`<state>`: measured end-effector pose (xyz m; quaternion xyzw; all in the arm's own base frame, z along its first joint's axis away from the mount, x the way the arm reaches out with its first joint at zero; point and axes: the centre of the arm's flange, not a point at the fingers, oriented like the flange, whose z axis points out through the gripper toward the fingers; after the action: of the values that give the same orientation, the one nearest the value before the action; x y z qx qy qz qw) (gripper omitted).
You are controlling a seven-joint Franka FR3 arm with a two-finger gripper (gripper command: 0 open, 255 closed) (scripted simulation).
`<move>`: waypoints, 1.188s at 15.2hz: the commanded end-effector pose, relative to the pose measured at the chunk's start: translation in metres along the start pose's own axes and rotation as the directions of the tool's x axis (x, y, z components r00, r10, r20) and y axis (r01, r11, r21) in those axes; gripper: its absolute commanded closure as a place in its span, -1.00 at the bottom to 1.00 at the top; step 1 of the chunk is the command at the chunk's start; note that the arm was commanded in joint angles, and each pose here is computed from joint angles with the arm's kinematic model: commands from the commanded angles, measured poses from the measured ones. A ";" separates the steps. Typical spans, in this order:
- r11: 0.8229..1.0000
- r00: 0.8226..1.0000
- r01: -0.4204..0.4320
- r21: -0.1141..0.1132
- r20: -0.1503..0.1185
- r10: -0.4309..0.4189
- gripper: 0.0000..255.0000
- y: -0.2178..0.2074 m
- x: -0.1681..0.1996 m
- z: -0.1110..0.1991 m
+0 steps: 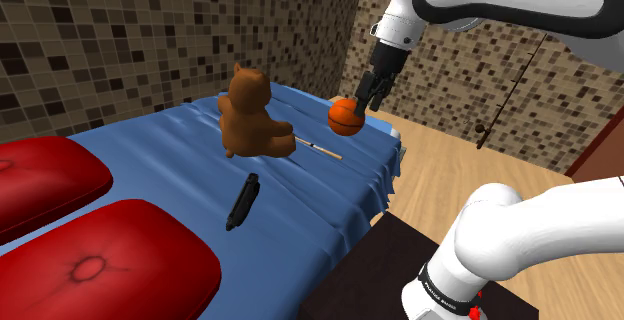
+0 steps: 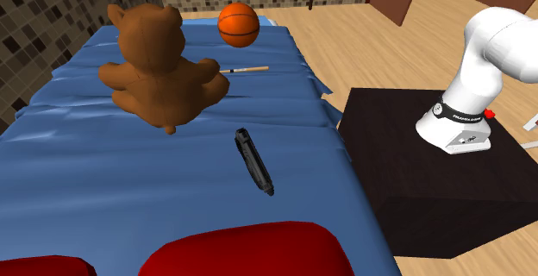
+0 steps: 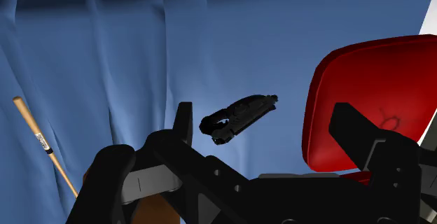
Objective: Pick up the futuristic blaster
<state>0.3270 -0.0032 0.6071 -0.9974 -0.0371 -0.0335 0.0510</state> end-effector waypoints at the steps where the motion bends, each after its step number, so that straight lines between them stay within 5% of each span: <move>1: 1.000 1.000 0.000 0.000 0.000 0.000 -1.00 0.000 0.000 0.000; 9: 0.975 0.976 -0.217 -0.037 -0.017 0.217 -1.00 -0.054 0.039 0.085; 18: 0.891 0.894 -0.449 -0.074 -0.045 0.447 -1.00 -0.100 0.096 0.182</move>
<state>0.4211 0.1156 0.4539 -0.9829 0.1801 -0.0348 0.0180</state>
